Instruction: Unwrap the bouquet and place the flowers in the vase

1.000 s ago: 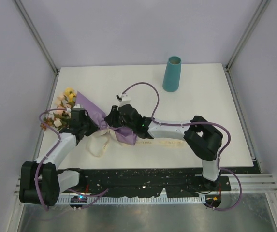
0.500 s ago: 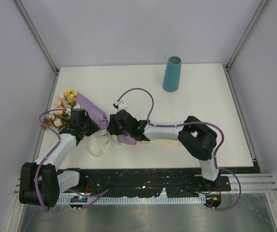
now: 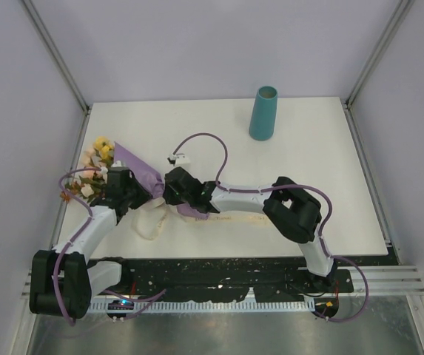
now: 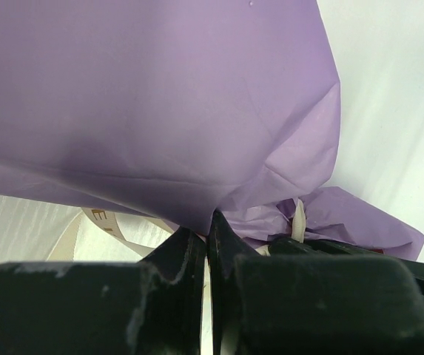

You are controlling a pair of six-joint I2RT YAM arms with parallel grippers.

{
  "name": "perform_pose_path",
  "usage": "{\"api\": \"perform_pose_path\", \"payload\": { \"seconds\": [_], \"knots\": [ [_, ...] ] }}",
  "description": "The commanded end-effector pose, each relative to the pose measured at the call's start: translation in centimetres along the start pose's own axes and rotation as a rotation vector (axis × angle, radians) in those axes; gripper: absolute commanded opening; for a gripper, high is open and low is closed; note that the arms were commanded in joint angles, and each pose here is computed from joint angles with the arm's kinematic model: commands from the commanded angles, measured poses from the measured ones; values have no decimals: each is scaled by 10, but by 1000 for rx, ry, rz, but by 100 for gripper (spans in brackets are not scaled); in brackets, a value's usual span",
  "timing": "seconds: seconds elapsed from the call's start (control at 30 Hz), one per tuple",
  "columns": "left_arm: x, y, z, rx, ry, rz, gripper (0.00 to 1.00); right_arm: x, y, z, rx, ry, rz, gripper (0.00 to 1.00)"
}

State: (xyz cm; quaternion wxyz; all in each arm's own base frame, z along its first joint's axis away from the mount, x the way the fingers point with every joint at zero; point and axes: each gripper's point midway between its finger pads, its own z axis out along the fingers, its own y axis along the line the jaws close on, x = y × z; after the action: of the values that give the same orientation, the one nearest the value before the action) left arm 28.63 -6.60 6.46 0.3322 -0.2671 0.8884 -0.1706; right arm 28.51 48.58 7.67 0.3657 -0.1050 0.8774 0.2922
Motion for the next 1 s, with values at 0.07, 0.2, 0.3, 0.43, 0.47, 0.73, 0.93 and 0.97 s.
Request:
{"api": "perform_pose_path", "payload": {
  "seconds": [0.07, 0.2, 0.3, 0.43, 0.47, 0.73, 0.93, 0.97],
  "knots": [
    [1, -4, -3, 26, 2, -3, 7, -20, 13, -1, -47, -78, 52, 24],
    [3, -3, -3, 27, 4, -3, 7, -20, 22, -3, -130, -93, 132, 27],
    [2, -3, -3, 28, 5, -3, 7, -21, 24, -3, -163, -92, 159, 27],
    [2, -3, -4, 28, 3, -3, 7, -22, 23, -4, -212, -98, 217, 27],
    [1, -5, -4, 32, 1, -3, 7, -24, 23, -4, -220, -101, 234, 27],
    [4, -2, -3, 24, 5, -8, 7, -30, 20, -11, -315, -123, 311, 19],
    [4, 0, -3, 20, 1, -8, 7, -38, 31, -21, -435, -134, 345, 16],
    [4, 0, -3, 20, 1, -8, 7, -42, 36, -25, -473, -146, 355, 15]
  ]
}}
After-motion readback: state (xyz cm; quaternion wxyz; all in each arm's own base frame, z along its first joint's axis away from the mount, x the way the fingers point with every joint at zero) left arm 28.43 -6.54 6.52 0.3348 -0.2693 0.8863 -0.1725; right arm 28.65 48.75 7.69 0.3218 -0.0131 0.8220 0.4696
